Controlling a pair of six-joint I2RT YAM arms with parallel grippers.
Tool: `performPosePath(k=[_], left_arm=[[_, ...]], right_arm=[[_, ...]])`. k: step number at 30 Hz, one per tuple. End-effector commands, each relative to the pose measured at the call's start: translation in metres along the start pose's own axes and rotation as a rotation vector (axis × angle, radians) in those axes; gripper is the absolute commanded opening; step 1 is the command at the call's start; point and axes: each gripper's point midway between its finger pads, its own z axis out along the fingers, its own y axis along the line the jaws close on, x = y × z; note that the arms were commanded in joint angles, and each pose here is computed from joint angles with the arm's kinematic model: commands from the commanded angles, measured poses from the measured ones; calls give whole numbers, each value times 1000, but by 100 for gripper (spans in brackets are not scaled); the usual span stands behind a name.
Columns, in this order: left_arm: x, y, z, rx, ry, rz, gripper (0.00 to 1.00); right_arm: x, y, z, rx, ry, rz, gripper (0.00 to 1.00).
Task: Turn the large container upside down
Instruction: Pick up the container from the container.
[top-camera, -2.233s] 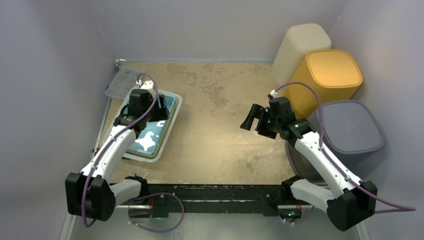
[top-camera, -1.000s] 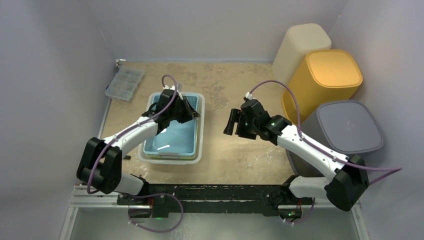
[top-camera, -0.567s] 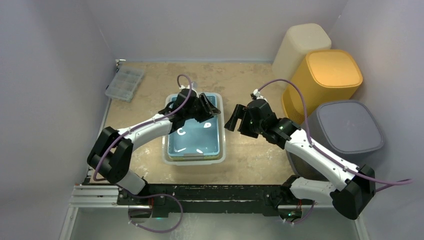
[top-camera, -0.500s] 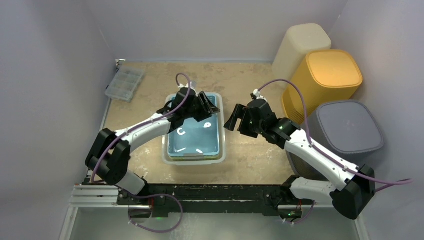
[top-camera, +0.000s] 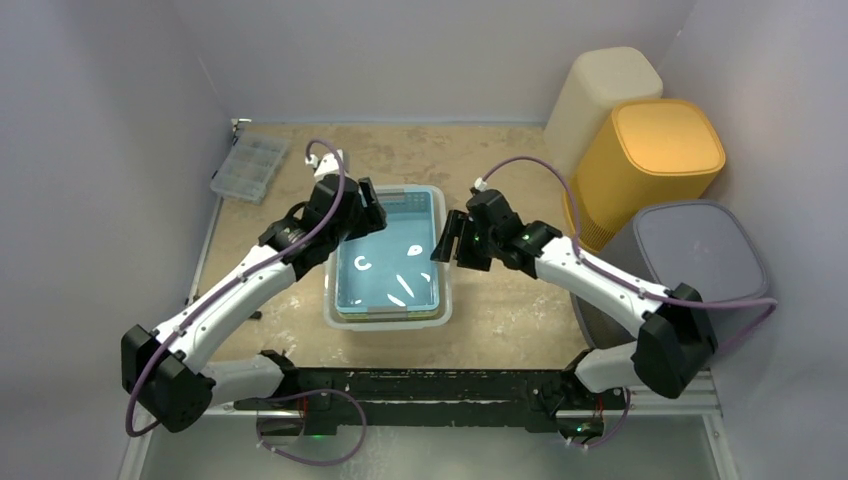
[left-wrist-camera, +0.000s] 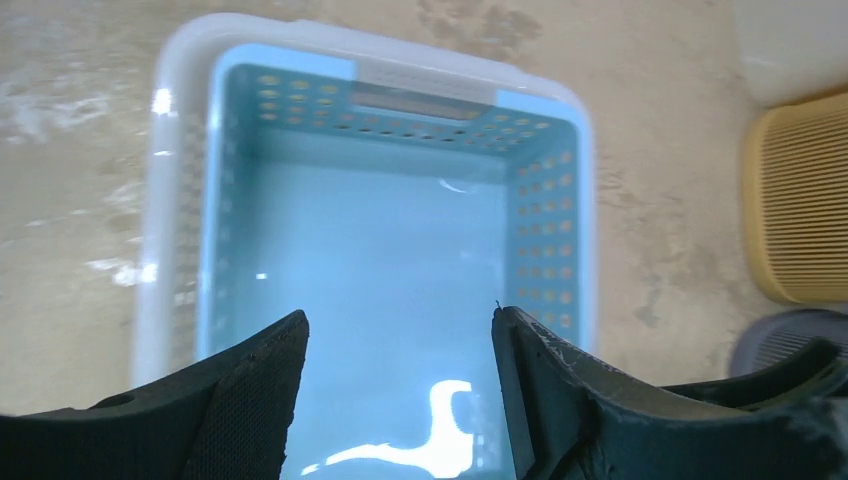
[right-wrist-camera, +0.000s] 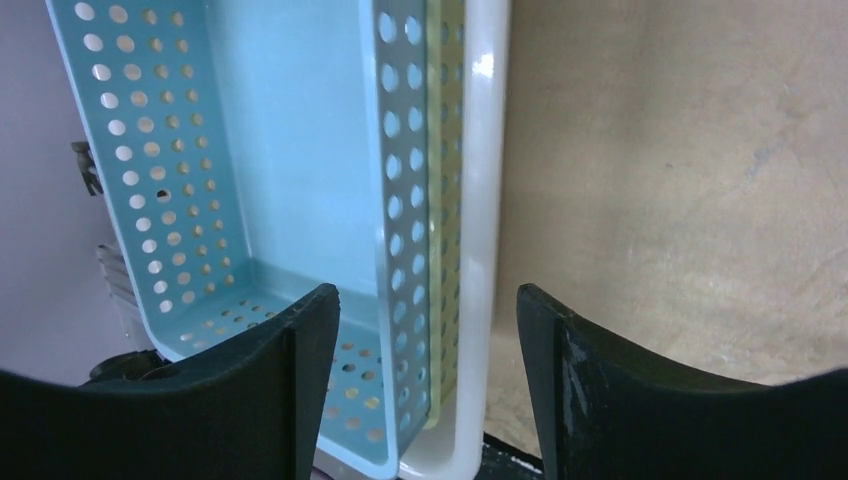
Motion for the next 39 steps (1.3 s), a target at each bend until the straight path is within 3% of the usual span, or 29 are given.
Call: performPosePath(k=[1, 7, 19, 31, 39], left_arm=[[7, 59, -19, -210, -6, 121, 67], [31, 84, -28, -251, 35, 123, 67], [53, 85, -20, -227, 103, 121, 67], [55, 83, -25, -211, 111, 107, 64], [61, 87, -27, -220, 127, 87, 62]], right_arm=[[-11, 29, 4, -40, 3, -86, 64], [-12, 33, 16, 45, -11, -126, 58], [-15, 27, 33, 143, -2, -185, 32], [-26, 52, 23, 49, -5, -296, 0], [-38, 80, 5, -104, -16, -320, 0]])
